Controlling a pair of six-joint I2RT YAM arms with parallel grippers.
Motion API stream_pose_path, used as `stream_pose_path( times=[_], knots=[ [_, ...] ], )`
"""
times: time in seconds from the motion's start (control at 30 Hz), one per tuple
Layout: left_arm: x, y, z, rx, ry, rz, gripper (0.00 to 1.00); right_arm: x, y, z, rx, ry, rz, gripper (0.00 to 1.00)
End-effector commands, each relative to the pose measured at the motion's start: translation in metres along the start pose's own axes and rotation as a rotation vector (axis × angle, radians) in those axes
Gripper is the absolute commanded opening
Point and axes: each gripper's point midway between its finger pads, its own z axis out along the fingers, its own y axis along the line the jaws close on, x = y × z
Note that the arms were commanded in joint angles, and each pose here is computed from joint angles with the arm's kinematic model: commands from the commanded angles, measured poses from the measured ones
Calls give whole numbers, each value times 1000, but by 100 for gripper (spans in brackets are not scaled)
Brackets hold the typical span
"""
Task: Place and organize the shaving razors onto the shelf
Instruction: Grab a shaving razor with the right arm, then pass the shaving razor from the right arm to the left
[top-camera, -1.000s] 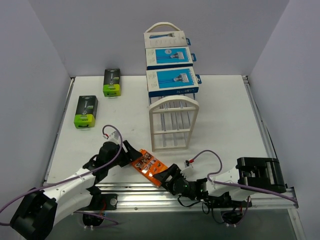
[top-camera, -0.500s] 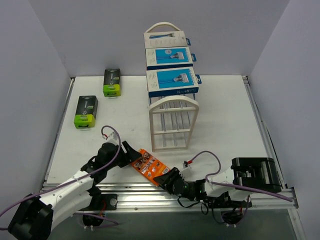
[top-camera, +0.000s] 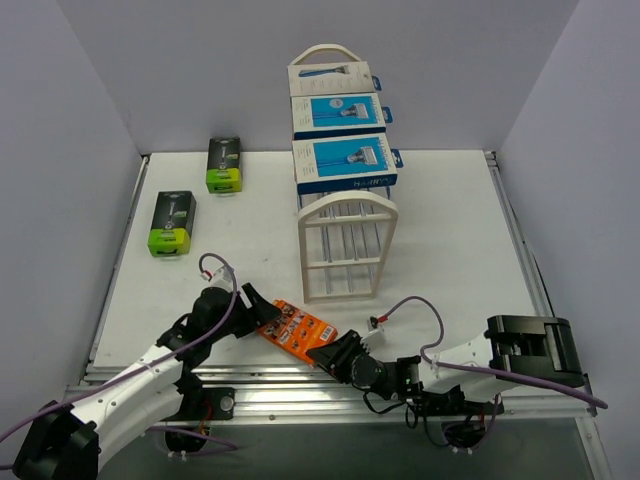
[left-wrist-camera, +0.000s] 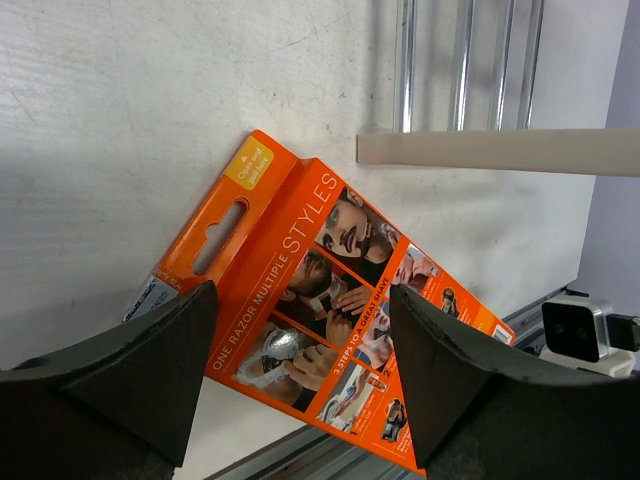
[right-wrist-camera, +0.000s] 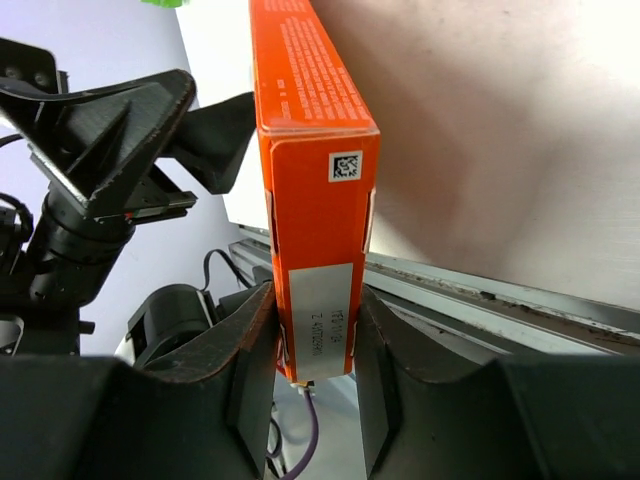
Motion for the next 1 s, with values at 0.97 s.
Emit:
stream_pose_path(
  times=[0.97],
  knots=[
    [-68,-98,-96,38,-97,392,94,-37,67,-14,-86,-84,-75,0]
  ],
)
